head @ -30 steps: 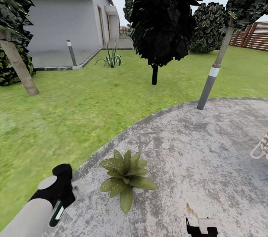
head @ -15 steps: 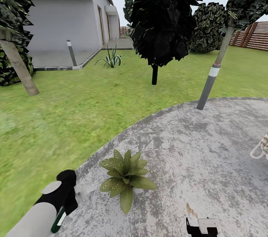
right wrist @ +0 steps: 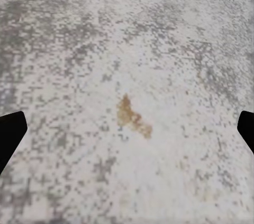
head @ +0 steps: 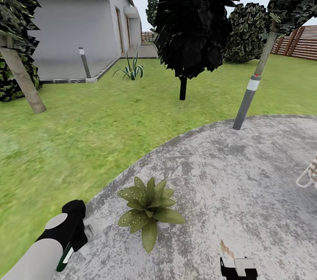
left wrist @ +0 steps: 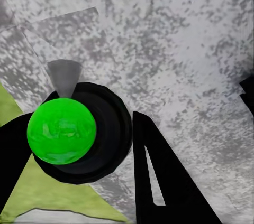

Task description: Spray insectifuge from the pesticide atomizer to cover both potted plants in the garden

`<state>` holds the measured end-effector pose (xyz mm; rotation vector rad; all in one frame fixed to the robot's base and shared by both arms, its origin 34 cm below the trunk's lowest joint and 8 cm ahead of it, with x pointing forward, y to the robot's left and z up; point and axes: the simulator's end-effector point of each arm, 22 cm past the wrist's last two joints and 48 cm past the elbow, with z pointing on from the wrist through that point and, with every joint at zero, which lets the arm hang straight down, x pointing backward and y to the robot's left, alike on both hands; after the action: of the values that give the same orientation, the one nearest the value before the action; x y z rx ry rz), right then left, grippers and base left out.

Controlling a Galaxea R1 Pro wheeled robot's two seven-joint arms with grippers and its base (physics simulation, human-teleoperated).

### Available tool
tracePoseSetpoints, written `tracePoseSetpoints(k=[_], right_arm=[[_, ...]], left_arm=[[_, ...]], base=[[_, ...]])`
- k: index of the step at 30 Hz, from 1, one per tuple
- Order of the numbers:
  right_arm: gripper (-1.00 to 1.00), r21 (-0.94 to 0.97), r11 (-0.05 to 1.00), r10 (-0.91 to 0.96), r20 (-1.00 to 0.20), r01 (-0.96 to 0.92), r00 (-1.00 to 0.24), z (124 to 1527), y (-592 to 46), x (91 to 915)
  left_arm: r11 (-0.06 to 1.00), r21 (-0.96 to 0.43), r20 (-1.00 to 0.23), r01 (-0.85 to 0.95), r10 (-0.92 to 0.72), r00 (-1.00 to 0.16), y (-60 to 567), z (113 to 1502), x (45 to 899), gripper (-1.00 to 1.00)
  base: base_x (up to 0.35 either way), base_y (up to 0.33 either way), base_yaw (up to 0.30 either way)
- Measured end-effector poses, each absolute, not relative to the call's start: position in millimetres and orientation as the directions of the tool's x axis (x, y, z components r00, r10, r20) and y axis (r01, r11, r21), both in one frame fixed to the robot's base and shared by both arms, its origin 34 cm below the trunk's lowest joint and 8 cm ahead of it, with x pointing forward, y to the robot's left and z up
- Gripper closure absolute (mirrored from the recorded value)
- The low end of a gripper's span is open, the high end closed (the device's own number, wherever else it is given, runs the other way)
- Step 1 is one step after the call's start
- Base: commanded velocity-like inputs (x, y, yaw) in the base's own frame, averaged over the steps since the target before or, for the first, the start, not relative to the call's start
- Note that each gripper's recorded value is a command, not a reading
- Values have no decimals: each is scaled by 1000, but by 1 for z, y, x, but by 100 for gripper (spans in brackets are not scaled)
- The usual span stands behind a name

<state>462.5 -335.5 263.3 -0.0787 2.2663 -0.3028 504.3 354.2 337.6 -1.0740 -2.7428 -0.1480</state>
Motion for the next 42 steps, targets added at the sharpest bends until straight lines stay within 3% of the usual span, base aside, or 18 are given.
tracePoseSetpoints(k=[18,31,42], right_arm=[[-100,-246,968,-157,-741,46,-653,264,-338,464],[-100,-245,968,-157,-741,46,-653,264,-337,464],[-100,-245,968,-157,-741,46,-653,264,-337,464]], left_arm=[[764,-27,138,645,642,-754,330,332,507,100],[765,-18,128,644,641,-757,329,335,511,100],[767,-8,132,642,637,-759,335,336,513,100]], base=[[0,-4,1],[0,-249,241],[-139,-203,17]])
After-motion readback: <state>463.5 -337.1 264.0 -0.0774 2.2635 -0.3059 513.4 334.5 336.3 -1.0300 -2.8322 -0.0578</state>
